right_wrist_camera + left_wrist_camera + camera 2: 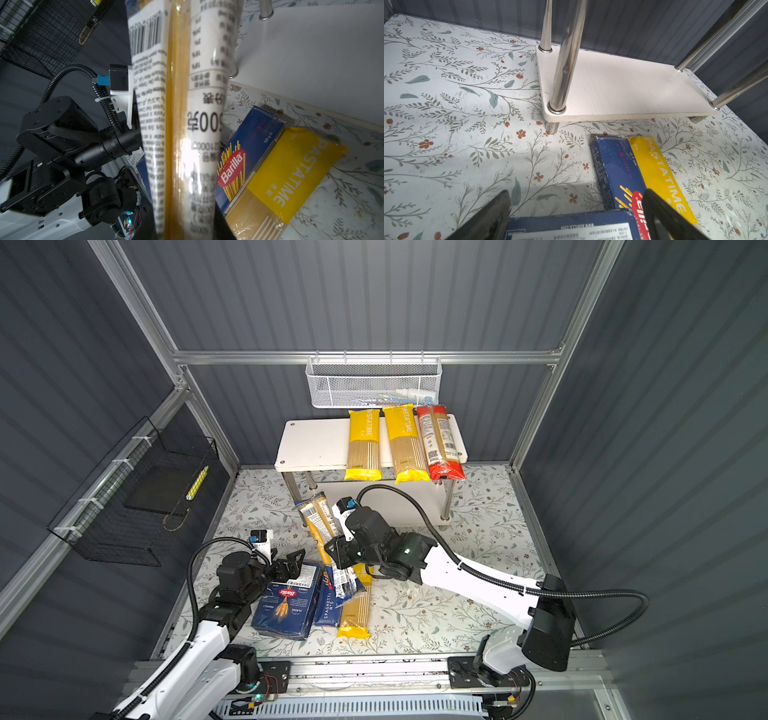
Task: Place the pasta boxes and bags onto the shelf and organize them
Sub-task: 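Carry the clear spaghetti bag up over the top shelf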
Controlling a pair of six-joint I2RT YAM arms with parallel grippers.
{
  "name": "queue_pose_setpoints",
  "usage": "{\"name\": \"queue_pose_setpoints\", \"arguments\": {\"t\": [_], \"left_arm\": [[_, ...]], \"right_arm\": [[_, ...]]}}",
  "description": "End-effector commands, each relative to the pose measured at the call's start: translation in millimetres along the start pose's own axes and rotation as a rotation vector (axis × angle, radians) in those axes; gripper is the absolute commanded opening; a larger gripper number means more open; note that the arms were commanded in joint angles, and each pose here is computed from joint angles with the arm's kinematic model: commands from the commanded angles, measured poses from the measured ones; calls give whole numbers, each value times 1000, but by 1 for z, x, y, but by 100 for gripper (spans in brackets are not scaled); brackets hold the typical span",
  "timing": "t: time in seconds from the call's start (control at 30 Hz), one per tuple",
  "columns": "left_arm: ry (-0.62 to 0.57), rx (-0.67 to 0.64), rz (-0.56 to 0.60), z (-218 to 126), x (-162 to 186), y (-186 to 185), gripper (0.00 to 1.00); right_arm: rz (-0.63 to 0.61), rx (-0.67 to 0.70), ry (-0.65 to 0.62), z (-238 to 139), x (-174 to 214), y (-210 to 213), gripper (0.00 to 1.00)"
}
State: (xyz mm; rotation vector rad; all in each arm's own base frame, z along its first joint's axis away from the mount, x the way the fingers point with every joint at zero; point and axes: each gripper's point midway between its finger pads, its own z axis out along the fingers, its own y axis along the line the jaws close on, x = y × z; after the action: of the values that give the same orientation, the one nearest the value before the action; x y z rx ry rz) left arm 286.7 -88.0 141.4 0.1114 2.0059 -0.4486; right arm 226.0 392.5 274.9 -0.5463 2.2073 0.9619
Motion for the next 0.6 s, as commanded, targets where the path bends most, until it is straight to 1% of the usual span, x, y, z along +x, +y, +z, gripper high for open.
{"name": "queue_pose_setpoints", "arguments": {"t": [0.0,0.2,0.3,0.57], "left_arm": [[-3,5,18,-1,-4,-2,100],[-4,5,17,-1,-4,-2,100],[-3,7,18,-1,-4,-3,100],[-6,8,18,-2,-4,-3,100]], "right_arm": [[-34,-81,-172,-26,-56,36,20],[-64,-66,-222,-33,-76,46,20],[-96,-29,-227,-34,-88,48,21],[-175,11,-255,-33,-128,65,22]]}}
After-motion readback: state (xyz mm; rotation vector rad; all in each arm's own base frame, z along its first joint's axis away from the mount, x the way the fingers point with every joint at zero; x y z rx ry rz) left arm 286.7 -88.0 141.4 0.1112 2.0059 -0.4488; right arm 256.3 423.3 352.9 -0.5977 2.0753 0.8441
